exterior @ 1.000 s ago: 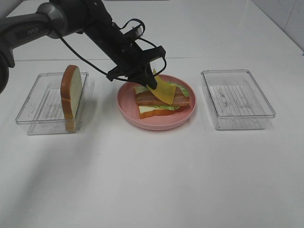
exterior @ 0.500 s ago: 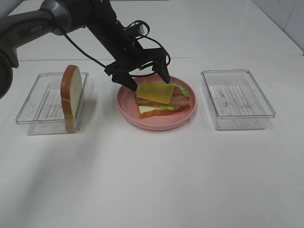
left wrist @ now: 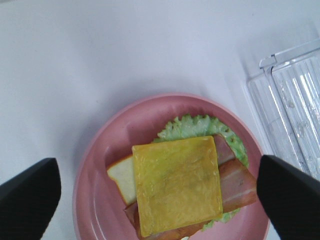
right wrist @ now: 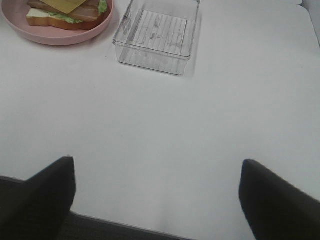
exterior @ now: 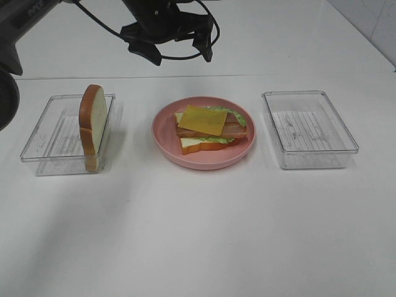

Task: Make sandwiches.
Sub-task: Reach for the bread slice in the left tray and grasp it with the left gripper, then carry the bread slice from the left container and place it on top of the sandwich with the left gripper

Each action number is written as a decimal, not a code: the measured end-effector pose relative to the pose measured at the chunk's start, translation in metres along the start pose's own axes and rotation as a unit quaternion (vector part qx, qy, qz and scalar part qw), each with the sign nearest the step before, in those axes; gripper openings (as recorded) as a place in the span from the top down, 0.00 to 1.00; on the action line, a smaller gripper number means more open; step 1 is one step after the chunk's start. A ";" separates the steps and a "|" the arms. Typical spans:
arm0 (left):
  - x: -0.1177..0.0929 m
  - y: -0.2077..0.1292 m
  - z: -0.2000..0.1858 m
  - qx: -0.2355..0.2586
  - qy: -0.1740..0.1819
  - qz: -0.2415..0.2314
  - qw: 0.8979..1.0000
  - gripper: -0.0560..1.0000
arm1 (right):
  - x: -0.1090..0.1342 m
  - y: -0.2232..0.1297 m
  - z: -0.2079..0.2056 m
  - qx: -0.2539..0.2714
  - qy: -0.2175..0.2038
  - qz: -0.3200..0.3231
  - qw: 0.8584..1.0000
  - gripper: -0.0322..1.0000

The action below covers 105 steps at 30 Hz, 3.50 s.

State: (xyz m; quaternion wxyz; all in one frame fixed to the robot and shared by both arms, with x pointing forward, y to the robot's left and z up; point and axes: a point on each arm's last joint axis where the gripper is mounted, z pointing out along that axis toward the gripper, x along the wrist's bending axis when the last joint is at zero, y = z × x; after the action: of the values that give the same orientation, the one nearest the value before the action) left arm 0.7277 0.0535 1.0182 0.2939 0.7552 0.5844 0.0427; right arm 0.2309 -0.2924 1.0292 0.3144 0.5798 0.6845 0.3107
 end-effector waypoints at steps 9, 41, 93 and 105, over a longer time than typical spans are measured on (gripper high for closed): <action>-0.005 0.015 -0.049 -0.053 0.034 0.012 0.998 0.01 | 0.000 0.000 0.000 0.000 0.000 0.000 1.000 0.13; 0.073 -0.036 -0.086 0.078 0.115 -0.089 0.986 0.01 | 0.000 0.000 0.000 0.000 0.000 0.000 1.000 0.13; 0.090 -0.051 -0.042 0.134 0.129 -0.085 0.979 0.76 | 0.000 0.000 0.000 0.000 0.000 0.000 1.000 0.13; 0.070 -0.034 -0.107 0.063 0.113 -0.075 0.989 0.76 | 0.000 0.000 0.000 0.000 0.000 0.000 1.000 0.13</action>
State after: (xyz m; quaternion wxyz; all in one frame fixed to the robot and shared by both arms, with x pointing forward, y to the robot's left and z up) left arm 0.6770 0.1635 1.0701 0.1801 0.7164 0.6705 0.0690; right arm 0.2309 -0.2923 1.0292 0.3140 0.5797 0.6845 0.3111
